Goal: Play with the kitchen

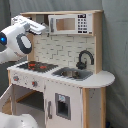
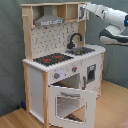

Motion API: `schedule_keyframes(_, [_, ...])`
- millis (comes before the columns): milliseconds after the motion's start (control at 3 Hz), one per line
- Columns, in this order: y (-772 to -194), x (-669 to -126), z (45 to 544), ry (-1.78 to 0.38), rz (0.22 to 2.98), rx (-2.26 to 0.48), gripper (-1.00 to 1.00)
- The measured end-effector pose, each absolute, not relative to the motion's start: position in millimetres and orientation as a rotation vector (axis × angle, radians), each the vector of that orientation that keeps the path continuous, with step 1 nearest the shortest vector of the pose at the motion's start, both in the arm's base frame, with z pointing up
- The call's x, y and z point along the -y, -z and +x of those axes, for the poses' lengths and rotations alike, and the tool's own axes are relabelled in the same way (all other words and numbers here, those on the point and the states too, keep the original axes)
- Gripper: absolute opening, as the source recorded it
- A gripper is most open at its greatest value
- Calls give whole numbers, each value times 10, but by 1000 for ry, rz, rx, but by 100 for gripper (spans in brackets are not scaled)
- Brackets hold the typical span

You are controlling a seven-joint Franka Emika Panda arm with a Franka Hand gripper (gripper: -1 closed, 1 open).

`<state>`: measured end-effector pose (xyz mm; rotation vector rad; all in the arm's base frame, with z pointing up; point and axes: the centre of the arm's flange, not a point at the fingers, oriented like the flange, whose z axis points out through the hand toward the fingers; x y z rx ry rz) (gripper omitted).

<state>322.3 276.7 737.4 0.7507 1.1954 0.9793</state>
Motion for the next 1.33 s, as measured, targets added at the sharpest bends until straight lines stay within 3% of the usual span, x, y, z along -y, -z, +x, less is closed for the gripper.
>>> schedule_keyframes(1333, [-7365,-3158,3334,-1113,837,-1045,100])
